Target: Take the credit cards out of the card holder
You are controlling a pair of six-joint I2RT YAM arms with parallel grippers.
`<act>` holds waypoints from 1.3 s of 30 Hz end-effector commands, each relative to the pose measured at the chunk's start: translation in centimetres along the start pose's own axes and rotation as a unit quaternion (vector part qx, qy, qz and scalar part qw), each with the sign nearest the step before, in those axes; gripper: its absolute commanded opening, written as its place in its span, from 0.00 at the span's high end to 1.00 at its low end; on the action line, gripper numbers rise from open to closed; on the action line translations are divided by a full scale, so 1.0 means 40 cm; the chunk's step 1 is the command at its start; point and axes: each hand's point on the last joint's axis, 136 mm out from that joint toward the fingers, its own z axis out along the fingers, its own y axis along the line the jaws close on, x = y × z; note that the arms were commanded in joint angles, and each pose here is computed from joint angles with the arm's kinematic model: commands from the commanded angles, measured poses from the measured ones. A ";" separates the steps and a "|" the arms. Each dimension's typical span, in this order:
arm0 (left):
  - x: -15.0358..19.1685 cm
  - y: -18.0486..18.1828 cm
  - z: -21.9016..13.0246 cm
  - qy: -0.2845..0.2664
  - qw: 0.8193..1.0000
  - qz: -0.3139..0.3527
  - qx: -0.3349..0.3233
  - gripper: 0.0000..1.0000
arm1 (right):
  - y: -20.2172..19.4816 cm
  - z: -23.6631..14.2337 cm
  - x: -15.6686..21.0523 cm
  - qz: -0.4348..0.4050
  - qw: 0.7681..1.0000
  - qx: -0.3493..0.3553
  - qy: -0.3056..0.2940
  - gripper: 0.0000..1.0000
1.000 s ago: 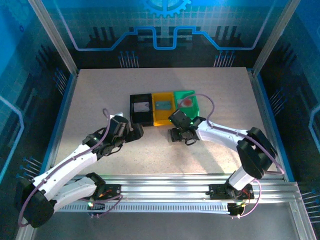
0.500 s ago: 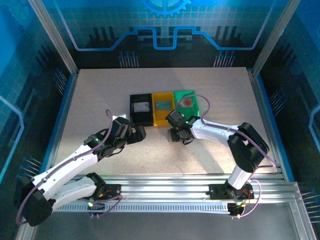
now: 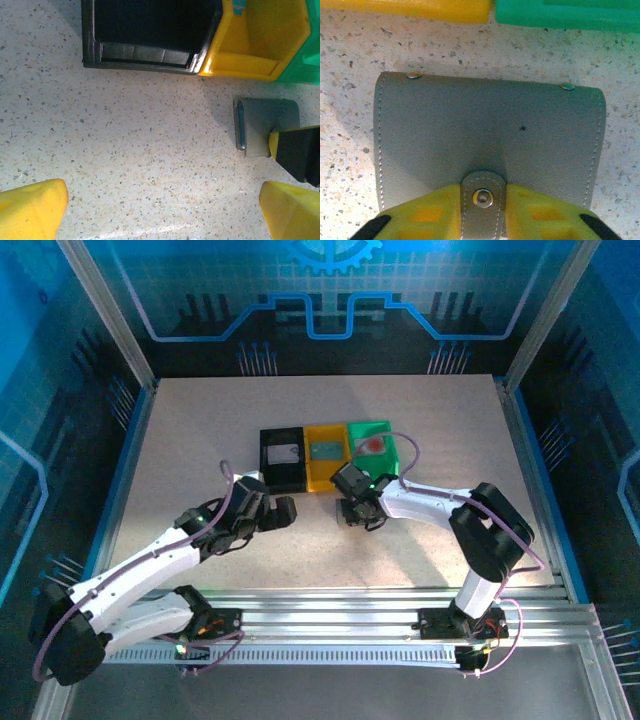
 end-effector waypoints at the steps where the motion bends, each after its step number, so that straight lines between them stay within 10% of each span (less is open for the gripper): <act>1: -0.007 -0.023 -0.006 -0.001 1.000 -0.004 0.008 0.01 | -0.028 0.014 0.028 0.001 1.000 0.021 0.013 0.79; 14: 0.020 -0.033 0.009 0.014 1.000 0.004 0.006 0.01 | 0.027 -0.045 0.035 -0.045 0.998 -0.043 -0.009 1.00; 39: 0.042 -0.019 -0.035 0.002 0.998 -0.057 0.034 0.01 | 0.140 -0.194 0.081 -0.182 0.968 -0.158 -0.066 1.00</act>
